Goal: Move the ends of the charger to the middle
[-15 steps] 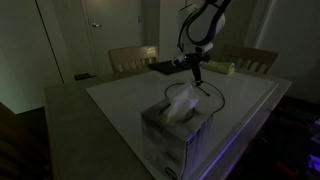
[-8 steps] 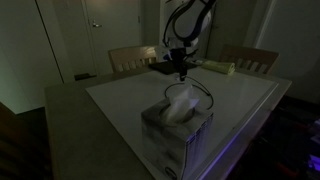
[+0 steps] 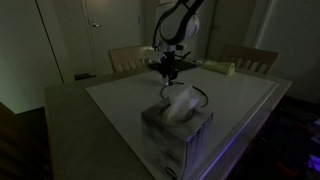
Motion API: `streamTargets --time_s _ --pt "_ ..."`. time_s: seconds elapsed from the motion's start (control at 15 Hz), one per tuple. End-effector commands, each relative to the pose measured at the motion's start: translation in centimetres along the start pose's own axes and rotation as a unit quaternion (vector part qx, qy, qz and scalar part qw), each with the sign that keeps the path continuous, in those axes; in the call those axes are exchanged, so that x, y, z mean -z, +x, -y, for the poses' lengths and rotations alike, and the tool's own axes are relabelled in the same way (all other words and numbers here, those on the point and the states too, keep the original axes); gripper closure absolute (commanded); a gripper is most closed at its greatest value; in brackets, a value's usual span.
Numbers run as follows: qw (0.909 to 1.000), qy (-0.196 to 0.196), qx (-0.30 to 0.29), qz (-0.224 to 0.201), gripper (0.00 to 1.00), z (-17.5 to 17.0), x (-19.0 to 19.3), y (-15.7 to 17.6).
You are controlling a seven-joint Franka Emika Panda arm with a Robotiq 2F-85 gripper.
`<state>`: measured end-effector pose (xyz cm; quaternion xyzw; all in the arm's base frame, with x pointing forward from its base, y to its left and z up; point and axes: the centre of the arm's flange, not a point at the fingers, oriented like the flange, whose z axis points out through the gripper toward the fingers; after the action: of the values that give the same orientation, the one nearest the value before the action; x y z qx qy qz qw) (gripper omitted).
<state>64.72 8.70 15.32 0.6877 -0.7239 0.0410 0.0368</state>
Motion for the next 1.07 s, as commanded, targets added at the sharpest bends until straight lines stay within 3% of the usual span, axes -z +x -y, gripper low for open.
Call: streamTargets --time_s 0.0,0.07,0.13,0.53,0.73,1.0 --pt "1.0000 0.000 -0.001 -0.003 0.48 0.0 -0.1 0.1" --pt "1.0000 0.000 -0.001 -0.004 0.48 0.0 -0.1 0.1" --pt "1.0000 0.001 -0.001 -0.005 0.73 0.0 -0.1 0.0" --pt "0.9943 -0.007 0.105 0.010 0.73 -1.4 0.2 -0.9" --pt "0.9834 -0.010 0.179 0.028 0.73 -2.1 -0.2 -1.5" --pt "0.9685 -0.008 0.248 0.017 0.73 -3.0 -0.6 -1.9"
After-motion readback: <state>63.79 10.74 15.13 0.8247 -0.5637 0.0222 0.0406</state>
